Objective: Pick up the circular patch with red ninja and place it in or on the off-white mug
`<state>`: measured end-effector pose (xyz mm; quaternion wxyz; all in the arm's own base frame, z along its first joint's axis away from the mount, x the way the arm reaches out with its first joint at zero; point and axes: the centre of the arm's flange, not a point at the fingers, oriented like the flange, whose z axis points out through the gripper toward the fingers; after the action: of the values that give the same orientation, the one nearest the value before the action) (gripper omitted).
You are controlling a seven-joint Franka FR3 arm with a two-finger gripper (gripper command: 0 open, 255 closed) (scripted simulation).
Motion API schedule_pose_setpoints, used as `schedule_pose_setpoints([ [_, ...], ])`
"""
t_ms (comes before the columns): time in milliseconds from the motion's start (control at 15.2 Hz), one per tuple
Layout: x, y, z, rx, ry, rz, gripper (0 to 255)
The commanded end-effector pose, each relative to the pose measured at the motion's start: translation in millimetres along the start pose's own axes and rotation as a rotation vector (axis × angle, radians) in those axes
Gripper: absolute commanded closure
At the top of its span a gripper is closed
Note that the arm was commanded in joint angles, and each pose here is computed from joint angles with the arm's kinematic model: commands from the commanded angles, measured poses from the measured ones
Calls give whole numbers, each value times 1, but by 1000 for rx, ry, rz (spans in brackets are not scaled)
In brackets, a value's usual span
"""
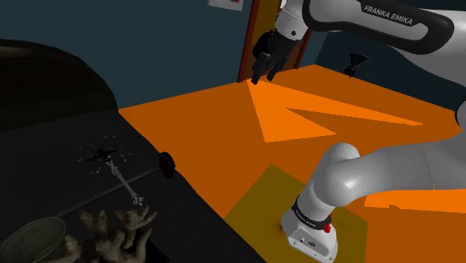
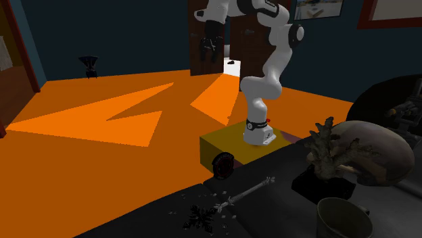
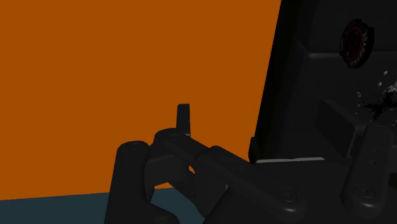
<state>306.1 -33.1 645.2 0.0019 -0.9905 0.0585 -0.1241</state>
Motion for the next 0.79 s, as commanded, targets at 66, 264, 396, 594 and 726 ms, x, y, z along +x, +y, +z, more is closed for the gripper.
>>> schedule_pose_setpoints([
  [66, 3, -8, 9, 4, -4, 0, 0],
  [264, 12, -34, 38, 15, -16, 0, 0],
  [396, 17, -51, 56, 22, -24, 0, 0],
  [594, 25, -76, 84, 34, -36, 0, 0],
  [726, 30, -94, 103, 41, -44, -1, 0],
])
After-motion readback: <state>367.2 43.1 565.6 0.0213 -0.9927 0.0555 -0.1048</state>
